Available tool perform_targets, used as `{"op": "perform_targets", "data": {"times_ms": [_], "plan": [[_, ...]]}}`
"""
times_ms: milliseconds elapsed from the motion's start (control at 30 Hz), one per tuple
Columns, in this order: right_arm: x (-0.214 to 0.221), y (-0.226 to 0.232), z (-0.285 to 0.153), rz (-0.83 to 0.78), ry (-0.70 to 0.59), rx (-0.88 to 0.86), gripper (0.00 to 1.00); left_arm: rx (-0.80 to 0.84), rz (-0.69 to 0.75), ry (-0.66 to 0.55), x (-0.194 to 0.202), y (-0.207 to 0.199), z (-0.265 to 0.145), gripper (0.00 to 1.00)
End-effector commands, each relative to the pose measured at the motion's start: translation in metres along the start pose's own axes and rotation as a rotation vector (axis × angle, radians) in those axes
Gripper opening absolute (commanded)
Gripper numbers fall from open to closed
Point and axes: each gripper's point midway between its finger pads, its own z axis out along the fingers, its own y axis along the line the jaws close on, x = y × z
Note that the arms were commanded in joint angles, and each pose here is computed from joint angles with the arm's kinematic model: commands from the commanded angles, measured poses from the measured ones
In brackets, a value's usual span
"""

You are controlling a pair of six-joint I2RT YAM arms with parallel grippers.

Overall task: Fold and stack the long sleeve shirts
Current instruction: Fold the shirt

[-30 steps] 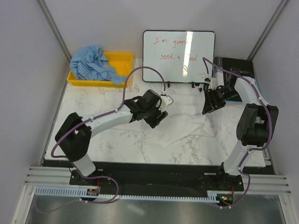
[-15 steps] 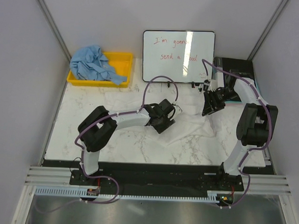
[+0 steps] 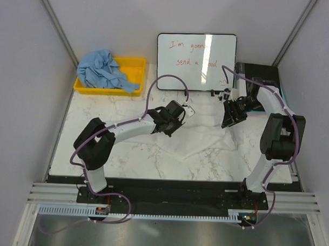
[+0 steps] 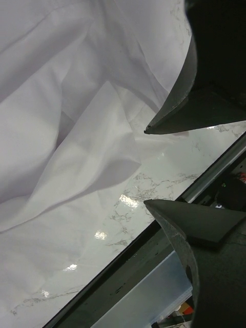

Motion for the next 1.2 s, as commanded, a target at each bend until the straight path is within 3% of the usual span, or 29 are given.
{"op": "perform_targets", "data": {"times_ms": [0,133,300,467,633,933,1167], "plan": [[-0.026,0.017,-0.012,-0.08,-0.099,-0.044,0.65,0.047,0.01,-0.144,-0.026,0.021,-0.046,0.02],[-0.049,0.04,-0.019,-0.198,-0.199,-0.093,0.77,0.186,0.054,-0.277,-0.04,0.011,-0.095,0.02],[-0.085,0.085,-0.032,-0.494,-0.463,-0.139,0.98,0.312,0.115,-0.401,-0.038,-0.002,-0.148,0.02],[-0.109,0.154,-0.026,-0.796,-0.621,-0.161,0.98,0.379,0.134,-0.464,-0.032,-0.009,-0.176,0.02],[-0.078,0.197,-0.005,-1.092,-0.613,-0.161,0.98,0.401,0.132,-0.503,-0.031,-0.013,-0.197,0.02],[-0.079,0.226,0.041,-1.141,-0.636,-0.217,0.98,0.445,0.158,-0.528,-0.029,-0.021,-0.209,0.02],[-0.088,0.254,0.054,-1.177,-0.653,-0.232,0.82,0.468,0.145,-0.546,-0.033,-0.024,-0.218,0.02]]}}
